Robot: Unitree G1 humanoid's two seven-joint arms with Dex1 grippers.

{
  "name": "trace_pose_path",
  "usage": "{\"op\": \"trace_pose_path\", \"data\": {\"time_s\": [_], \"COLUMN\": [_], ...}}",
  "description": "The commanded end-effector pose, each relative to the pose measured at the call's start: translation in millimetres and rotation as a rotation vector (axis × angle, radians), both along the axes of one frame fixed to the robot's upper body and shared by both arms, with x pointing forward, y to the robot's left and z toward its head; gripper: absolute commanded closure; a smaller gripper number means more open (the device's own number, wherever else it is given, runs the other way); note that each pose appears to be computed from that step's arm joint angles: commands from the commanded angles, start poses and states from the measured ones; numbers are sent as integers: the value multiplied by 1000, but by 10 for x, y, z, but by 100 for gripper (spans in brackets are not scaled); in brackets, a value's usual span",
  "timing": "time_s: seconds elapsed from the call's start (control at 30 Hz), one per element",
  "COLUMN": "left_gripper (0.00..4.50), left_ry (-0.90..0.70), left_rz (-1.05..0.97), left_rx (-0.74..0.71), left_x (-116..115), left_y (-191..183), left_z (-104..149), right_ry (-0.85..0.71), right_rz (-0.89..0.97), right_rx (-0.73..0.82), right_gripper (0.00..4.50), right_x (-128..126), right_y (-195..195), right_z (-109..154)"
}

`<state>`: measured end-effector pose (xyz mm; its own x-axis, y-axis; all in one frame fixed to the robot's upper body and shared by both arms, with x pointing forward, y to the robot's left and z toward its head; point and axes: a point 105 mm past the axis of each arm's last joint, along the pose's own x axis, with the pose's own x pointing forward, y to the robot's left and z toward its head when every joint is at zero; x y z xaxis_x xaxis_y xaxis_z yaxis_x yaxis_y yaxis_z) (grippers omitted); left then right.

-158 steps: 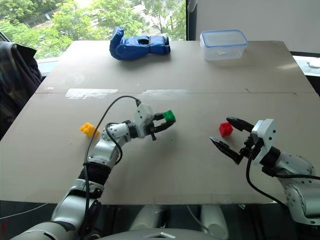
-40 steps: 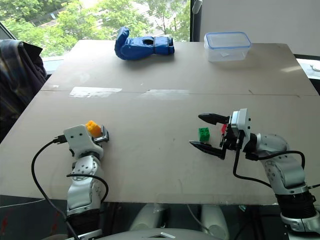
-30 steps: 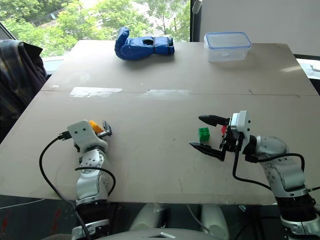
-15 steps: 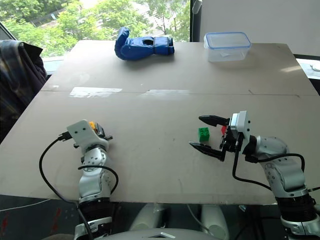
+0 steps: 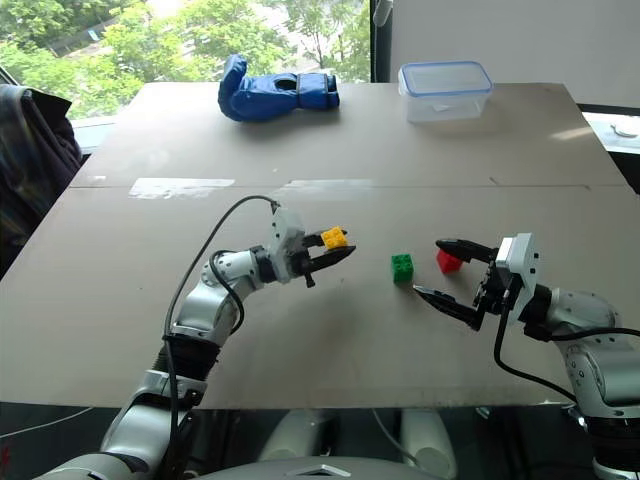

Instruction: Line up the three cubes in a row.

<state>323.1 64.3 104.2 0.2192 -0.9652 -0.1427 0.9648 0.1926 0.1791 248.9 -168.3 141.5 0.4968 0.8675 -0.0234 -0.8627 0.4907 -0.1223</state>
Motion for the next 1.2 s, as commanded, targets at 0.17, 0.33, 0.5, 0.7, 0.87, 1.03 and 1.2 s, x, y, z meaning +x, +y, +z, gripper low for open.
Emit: {"op": "trace_pose_path", "data": {"time_s": [0.17,0.33,0.5,0.7,0.87,1.03,1.2], "left_gripper": [317,317,317,317,317,317,317], "left_ry": [-27,-20,-4,2,22,39,59], "left_rz": [-277,-276,-248,-208,-193,-168,-159], "left_rx": [195,234,227,203,203,175,158], "left_x": [15,132,183,191,110,55,-16], "left_y": [-63,-35,-29,31,94,69,72], "left_z": [-178,-227,-244,-245,-322,-331,-379], "right_ry": [-26,-28,-30,-32,-37,-39,-40], "right_rz": [-25,-64,-90,-93,-84,-77,-69], "right_rx": [18,20,16,14,11,6,2], "right_gripper": [0,0,0,0,0,0,0], "right_x": [-227,-293,-324,-333,-289,-272,-260], "right_y": [-29,-46,-88,-110,-109,-122,-117], "right_z": [99,77,69,67,68,68,60]}}
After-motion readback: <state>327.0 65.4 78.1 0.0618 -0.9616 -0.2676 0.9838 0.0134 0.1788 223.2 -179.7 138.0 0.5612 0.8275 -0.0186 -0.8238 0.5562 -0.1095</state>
